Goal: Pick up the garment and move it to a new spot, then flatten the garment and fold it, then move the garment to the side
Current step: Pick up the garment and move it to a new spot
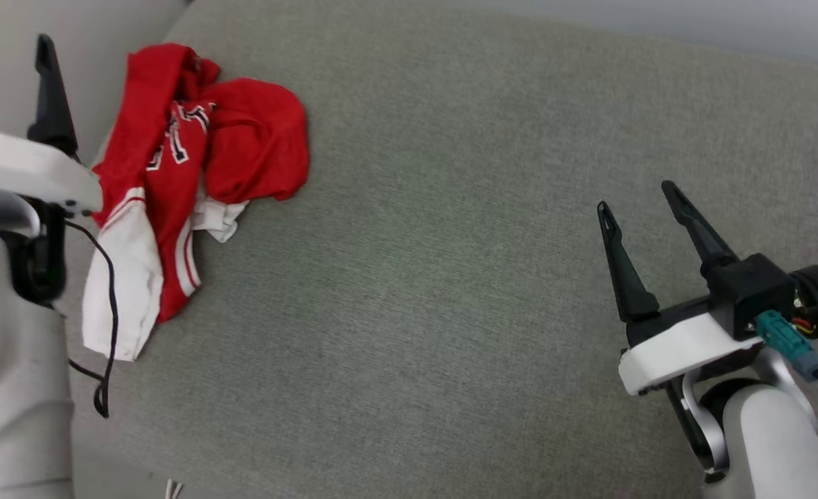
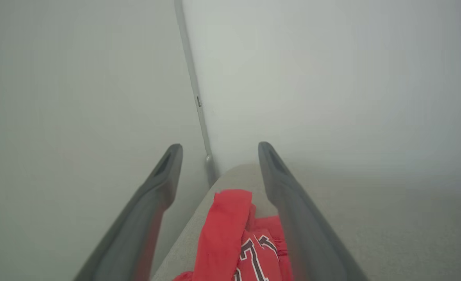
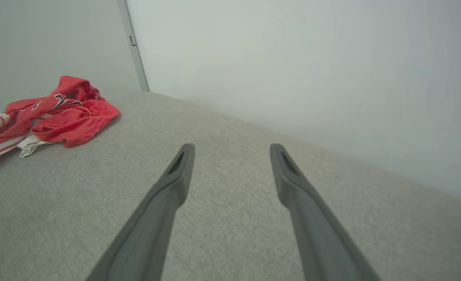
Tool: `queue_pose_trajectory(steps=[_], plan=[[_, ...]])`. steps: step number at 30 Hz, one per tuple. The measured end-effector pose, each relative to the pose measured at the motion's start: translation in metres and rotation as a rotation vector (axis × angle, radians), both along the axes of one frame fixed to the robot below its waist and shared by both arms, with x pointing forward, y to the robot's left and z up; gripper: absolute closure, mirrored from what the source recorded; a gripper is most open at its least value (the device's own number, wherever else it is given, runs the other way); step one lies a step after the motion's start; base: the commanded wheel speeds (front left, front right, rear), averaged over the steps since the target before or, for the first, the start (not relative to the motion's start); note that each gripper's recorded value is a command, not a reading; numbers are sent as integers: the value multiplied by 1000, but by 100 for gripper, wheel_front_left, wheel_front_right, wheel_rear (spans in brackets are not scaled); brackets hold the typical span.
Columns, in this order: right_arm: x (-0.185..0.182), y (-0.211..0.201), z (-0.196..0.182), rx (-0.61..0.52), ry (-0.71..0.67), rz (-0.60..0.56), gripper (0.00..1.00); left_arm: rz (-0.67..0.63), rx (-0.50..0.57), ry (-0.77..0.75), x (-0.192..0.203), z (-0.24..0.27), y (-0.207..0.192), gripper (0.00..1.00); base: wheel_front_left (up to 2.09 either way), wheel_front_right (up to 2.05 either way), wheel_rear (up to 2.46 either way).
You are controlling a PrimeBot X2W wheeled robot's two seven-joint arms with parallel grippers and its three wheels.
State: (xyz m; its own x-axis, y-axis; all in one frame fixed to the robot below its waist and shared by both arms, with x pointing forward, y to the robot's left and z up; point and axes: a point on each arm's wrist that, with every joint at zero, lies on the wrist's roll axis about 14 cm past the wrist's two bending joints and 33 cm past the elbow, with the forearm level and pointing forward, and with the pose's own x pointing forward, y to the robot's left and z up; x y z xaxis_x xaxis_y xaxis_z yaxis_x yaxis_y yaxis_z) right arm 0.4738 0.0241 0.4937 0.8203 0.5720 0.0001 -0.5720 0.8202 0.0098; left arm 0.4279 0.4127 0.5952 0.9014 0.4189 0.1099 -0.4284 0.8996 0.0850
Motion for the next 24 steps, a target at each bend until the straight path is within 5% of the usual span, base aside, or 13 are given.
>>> queue_pose_trajectory(steps=[8, 17, 24], plan=[[26, -30, -46, -11, 70, -84, 0, -10, -141, 450, 52, -92, 23, 0, 0, 0, 0], [35, -51, -89, -29, 142, -134, 0, -48, -371, 926, 34, -205, 9, 0, 0, 0, 0], [38, -51, -99, -29, 155, -131, 0, -28, -582, 1011, 18, -234, 2, 0, 0, 0, 0]])
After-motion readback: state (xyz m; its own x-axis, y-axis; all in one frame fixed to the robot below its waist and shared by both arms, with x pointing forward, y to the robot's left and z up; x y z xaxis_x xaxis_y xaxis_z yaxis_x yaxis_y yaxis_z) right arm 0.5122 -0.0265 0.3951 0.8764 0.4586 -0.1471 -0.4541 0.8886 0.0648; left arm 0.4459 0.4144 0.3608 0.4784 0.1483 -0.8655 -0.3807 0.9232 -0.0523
